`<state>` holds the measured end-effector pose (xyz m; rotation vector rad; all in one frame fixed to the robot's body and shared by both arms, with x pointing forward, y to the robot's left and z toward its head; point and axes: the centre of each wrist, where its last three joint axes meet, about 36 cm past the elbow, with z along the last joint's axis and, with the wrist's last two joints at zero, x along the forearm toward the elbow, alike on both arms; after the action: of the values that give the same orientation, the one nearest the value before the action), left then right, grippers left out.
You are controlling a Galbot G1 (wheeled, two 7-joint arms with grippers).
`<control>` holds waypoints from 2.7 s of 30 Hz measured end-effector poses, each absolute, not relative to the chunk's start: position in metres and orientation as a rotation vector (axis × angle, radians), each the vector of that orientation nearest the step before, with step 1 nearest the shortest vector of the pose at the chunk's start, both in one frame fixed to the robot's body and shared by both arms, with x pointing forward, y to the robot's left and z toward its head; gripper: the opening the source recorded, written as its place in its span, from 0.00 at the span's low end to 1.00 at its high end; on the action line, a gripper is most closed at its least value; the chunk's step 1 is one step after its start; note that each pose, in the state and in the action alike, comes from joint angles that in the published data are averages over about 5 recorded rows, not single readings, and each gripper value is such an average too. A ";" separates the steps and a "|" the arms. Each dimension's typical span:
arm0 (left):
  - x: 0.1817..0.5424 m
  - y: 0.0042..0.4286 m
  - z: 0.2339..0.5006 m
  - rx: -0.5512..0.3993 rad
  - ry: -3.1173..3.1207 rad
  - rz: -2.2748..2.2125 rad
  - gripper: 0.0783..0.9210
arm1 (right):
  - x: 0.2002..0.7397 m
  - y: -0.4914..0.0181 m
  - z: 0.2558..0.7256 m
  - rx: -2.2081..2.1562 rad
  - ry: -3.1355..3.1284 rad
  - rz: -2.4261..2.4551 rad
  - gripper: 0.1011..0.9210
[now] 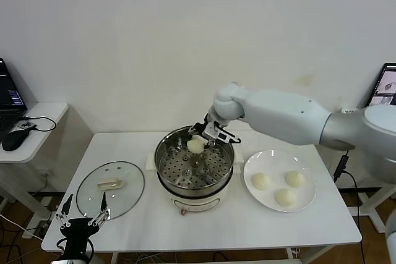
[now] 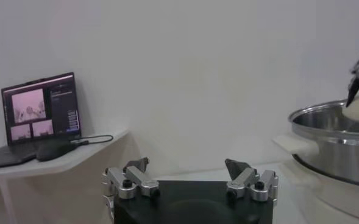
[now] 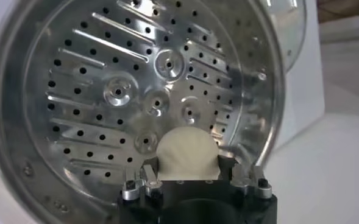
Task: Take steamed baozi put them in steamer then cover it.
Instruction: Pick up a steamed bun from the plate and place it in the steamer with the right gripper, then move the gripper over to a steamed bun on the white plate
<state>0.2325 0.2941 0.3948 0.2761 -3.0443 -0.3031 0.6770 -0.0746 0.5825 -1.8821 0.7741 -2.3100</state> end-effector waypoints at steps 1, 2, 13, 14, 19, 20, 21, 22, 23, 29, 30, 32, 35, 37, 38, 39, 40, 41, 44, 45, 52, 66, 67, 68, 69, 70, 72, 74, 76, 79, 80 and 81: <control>0.233 0.294 0.395 0.277 -3.044 -0.303 0.88 | 0.678 -0.074 0.580 -1.878 0.764 -2.310 0.63; 0.233 0.294 0.394 0.277 -3.043 -0.303 0.88 | 0.679 -0.074 0.578 -1.873 0.754 -2.310 0.63; 0.233 0.293 0.392 0.278 -3.041 -0.298 0.88 | 0.690 -0.070 0.566 -1.824 0.673 -2.312 0.79; 0.233 0.292 0.392 0.277 -3.041 -0.298 0.88 | 0.690 -0.070 0.567 -1.822 0.672 -2.310 0.82; 0.233 0.290 0.393 0.271 -3.046 -0.297 0.88 | 0.689 -0.070 0.581 -1.819 0.705 -2.300 0.88; 0.233 0.289 0.394 0.270 -3.047 -0.297 0.88 | 0.688 -0.070 0.587 -1.819 0.725 -2.298 0.88; 0.233 0.289 0.394 0.268 -3.049 -0.296 0.88 | 0.687 -0.071 0.593 -1.822 0.749 -2.297 0.88; 0.234 0.288 0.395 0.266 -3.050 -0.296 0.88 | 0.685 -0.072 0.602 -1.824 0.781 -2.297 0.88; 0.234 0.288 0.396 0.264 -3.050 -0.296 0.88 | 0.683 -0.073 0.610 -1.827 0.818 -2.298 0.88; 0.234 0.287 0.401 0.253 -3.054 -0.303 0.88 | 0.667 -0.099 0.667 -1.832 1.116 -2.330 0.88; 0.234 0.287 0.402 0.251 -3.054 -0.305 0.88 | 0.663 -0.105 0.675 -1.834 1.170 -2.336 0.88; 0.235 0.288 0.403 0.249 -3.056 -0.309 0.88 | 0.655 -0.120 0.686 -1.838 1.281 -2.344 0.88; 0.236 0.290 0.405 0.249 -3.057 -0.318 0.88 | 0.640 -0.145 0.695 -1.849 1.442 -2.349 0.88; 0.236 0.291 0.406 0.251 -3.056 -0.325 0.88 | 0.631 -0.164 0.697 -1.853 1.547 -2.356 0.88; 0.236 0.292 0.406 0.252 -3.055 -0.329 0.88 | 0.626 -0.173 0.698 -1.854 1.597 -2.361 0.88; 0.236 0.293 0.406 0.252 -3.054 -0.333 0.88 | 0.622 -0.183 0.699 -1.853 1.645 -2.365 0.88; 0.236 0.293 0.406 0.251 -3.053 -0.335 0.88 | 0.618 -0.194 0.698 -1.852 1.692 -2.370 0.88; 0.236 0.294 0.406 0.251 -3.052 -0.337 0.88 | 0.613 -0.204 0.698 -1.850 1.737 -2.374 0.88; 0.236 0.294 0.406 0.249 -3.050 -0.339 0.88 | 0.602 -0.233 0.692 -1.842 1.863 -2.382 0.88; 0.236 0.294 0.406 0.248 -3.049 -0.339 0.88 | 0.599 -0.242 0.688 -1.840 1.903 -2.383 0.88; 0.238 0.296 0.404 0.250 -3.041 -0.349 0.88 | 0.581 -0.289 0.646 -1.867 2.111 -2.371 0.88; 0.244 0.299 0.400 0.266 -3.023 -0.350 0.88 | 0.582 -0.319 0.565 -2.008 2.149 -2.430 0.88; 0.244 0.299 0.399 0.267 -3.022 -0.350 0.88 | 0.584 -0.319 0.559 -2.017 2.144 -2.434 0.88; 0.245 0.299 0.399 0.268 -3.021 -0.349 0.88 | 0.585 -0.319 0.554 -2.025 2.140 -2.438 0.88; 0.245 0.299 0.398 0.269 -3.020 -0.349 0.88 | 0.587 -0.319 0.549 -2.033 2.136 -2.440 0.88; 0.245 0.300 0.398 0.269 -3.019 -0.349 0.88 | 0.589 -0.318 0.544 -2.040 2.133 -2.442 0.88; 0.245 0.300 0.397 0.271 -3.016 -0.349 0.88 | 0.592 -0.316 0.534 -2.054 2.126 -2.446 0.88; 0.245 0.301 0.396 0.273 -3.013 -0.349 0.88 | 0.596 -0.313 0.524 -2.068 2.119 -2.448 0.88; 0.245 0.302 0.395 0.276 -3.011 -0.350 0.88 | 0.599 -0.310 0.514 -2.081 2.110 -2.449 0.88; 0.246 0.303 0.394 0.280 -3.009 -0.351 0.88 | 0.603 -0.304 0.501 -2.101 2.096 -2.450 0.88; 0.246 0.303 0.393 0.282 -3.008 -0.351 0.88 | 0.604 -0.302 0.496 -2.108 2.092 -2.450 0.88; 0.247 0.304 0.393 0.283 -3.007 -0.352 0.88 | 0.606 -0.301 0.492 -2.113 2.088 -2.450 0.88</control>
<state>0.2465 0.3036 0.3928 0.2830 -3.0073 -0.3517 0.6057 -0.3008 0.4923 -2.1135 2.0875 -2.4500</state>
